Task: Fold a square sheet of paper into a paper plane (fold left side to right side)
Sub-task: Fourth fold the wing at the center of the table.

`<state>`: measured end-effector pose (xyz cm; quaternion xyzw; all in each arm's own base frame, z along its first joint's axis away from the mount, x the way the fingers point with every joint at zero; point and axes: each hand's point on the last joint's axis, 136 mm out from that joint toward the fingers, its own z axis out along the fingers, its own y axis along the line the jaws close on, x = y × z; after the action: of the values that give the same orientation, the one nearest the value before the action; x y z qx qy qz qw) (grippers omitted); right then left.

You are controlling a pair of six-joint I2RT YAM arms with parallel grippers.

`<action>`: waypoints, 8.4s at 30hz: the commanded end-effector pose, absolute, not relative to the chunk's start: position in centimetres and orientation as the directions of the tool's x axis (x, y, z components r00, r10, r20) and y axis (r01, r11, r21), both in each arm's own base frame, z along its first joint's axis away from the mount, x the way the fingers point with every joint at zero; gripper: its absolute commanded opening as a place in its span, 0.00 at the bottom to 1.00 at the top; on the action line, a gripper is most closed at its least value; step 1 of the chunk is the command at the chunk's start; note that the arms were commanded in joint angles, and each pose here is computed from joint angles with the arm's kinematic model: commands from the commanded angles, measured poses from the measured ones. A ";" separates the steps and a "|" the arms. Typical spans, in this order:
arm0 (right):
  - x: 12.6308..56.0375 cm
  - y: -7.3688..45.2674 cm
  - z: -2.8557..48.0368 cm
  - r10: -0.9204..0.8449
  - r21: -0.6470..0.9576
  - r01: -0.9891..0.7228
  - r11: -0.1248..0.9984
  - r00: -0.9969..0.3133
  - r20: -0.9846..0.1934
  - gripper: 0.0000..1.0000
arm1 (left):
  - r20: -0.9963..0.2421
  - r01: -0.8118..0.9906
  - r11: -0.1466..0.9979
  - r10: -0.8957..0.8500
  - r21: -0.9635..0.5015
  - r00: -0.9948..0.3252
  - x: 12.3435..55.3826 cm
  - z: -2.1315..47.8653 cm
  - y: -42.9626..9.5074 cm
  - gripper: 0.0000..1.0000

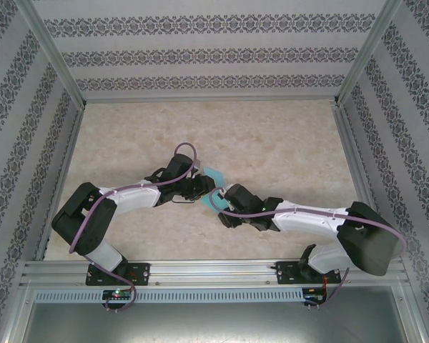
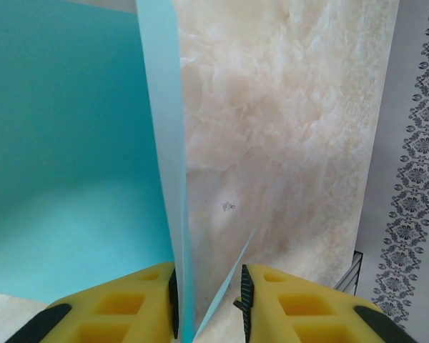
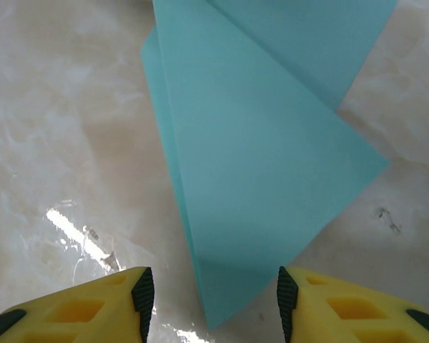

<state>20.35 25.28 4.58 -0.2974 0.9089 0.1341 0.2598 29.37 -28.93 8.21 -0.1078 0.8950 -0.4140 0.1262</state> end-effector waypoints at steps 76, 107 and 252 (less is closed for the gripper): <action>21.0 25.7 2.3 -0.292 0.366 -0.497 0.787 -0.823 -0.488 0.07 | -0.056 -0.150 0.621 -0.299 -0.769 -0.953 29.8 6.6 -28.8 0.45; 21.4 25.9 2.0 -0.225 0.476 -0.439 0.762 -0.868 -0.442 0.10 | -0.010 -0.189 0.683 -0.277 -0.706 -0.961 29.8 3.3 -29.4 0.46; 25.0 23.4 -0.8 -0.121 0.528 -0.216 0.821 -0.970 -0.209 0.00 | -0.087 -0.059 0.657 -0.188 -0.751 -0.978 33.1 6.9 -32.6 0.18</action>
<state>26.48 24.68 1.55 -0.0900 0.9331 0.3279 0.1167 33.12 -31.43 7.41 -0.0910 0.9068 -0.4019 0.0887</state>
